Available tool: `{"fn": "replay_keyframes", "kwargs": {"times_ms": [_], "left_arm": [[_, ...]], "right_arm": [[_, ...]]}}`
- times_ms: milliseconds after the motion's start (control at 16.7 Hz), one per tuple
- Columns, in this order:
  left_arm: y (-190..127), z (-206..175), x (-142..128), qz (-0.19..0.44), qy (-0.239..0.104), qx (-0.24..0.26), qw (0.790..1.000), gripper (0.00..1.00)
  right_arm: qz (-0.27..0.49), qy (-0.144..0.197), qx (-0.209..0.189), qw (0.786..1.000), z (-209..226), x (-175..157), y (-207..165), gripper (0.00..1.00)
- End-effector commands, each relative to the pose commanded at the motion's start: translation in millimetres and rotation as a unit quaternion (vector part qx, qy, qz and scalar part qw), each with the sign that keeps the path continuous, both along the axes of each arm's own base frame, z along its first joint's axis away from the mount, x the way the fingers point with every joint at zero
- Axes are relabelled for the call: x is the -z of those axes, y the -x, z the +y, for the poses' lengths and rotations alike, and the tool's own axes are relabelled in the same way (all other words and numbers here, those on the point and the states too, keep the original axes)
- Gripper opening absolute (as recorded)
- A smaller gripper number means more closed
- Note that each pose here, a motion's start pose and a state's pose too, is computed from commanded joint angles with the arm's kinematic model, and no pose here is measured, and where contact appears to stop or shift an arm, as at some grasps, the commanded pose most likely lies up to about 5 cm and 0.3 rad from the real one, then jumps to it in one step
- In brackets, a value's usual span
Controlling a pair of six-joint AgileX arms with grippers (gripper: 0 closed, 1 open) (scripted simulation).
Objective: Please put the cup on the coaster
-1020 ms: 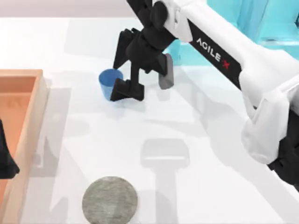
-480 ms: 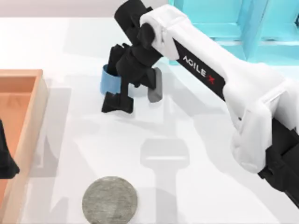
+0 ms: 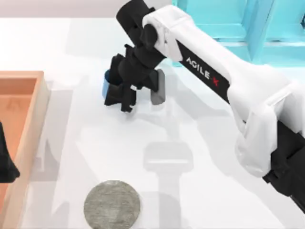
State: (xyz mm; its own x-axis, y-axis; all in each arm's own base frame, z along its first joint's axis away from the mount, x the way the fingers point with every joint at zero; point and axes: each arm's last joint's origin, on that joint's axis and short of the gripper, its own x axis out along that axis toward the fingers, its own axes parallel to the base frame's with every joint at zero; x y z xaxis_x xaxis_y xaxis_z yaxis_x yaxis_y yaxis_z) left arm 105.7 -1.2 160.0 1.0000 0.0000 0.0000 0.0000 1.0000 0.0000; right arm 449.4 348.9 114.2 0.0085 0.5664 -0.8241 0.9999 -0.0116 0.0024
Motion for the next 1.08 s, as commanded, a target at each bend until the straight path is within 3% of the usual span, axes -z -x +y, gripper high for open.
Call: {"fn": "replay_keyframes", "kwargs": {"times_ms": [180,240,780,900,1080], "left_arm": [[0,0,0,0.000,0.000,0.000,1.000,1.00],[0,0,0,0.000,0.000,0.000,1.000,1.00],[0,0,0,0.000,0.000,0.000,1.000,1.00],[0,0,0,0.000,0.000,0.000,1.000,1.00],[0,0,0,0.000,0.000,0.000,1.000,1.00]], "right_arm": [[0.000,0.000,0.000,1.000,0,0,0,0.02],[0.000,0.000,0.000,1.000,0,0,0,0.00],[-0.001,0.000,0.002,1.000,-2,-1,-1,0.00],[-0.008,0.007,-0.014,1.000,1,-4,3,0.00],[-0.032,0.030,-0.074,0.996,9,-13,18,0.00]]}}
